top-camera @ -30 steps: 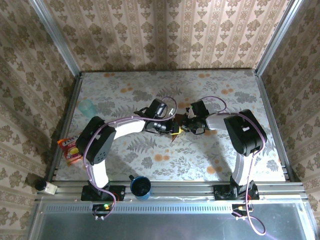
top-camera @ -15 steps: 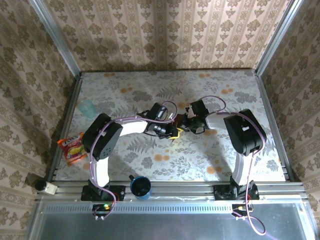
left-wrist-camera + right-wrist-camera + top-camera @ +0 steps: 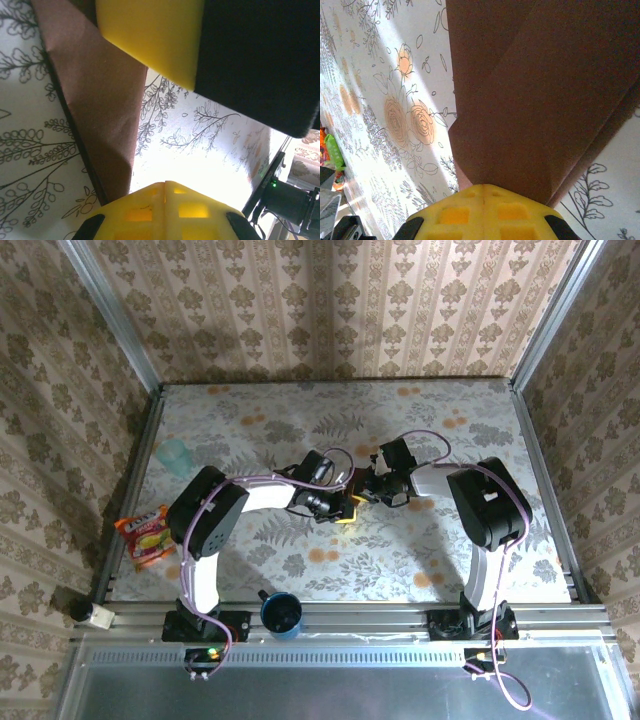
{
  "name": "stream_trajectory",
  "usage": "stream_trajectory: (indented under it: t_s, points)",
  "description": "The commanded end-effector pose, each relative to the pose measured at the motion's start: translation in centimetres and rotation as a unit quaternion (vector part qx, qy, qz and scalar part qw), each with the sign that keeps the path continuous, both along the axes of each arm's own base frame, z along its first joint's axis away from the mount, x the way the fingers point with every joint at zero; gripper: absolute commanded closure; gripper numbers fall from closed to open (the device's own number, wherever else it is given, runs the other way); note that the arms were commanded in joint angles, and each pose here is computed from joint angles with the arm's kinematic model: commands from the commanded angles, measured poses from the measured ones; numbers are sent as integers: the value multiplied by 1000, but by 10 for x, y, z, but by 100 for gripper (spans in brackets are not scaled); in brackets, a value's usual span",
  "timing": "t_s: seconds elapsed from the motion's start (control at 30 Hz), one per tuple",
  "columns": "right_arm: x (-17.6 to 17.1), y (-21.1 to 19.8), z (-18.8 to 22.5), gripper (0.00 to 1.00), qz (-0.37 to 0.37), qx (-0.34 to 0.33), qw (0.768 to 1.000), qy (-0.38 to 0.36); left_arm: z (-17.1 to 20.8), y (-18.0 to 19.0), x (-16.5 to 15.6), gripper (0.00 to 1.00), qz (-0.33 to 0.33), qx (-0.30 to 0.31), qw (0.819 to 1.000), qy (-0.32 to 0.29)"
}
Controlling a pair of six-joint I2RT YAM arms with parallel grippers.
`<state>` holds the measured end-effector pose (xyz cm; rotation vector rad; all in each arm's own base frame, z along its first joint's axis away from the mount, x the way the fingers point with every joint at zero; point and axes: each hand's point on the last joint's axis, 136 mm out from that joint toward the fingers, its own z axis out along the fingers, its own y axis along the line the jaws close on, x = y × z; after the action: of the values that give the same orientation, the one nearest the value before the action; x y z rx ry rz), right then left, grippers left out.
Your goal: Fold a paper plane with a square sheet of paper (fold left side to right side)
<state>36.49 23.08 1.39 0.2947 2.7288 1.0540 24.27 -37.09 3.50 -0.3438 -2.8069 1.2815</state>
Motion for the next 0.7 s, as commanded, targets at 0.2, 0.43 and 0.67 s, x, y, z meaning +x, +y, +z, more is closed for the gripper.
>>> stream_trajectory:
  t_s: [0.2,0.43,0.67]
  points:
    - [-26,-19,-45,100,-6,-64,996,66,-18,8,-6,100,0,16,1000,18]
    - [-27,-20,-45,100,-5,-67,995,67,-20,11,-7,100,3,20,1000,16]
    - [-26,-20,-44,100,-3,-69,995,66,-25,14,-10,100,4,28,999,19]
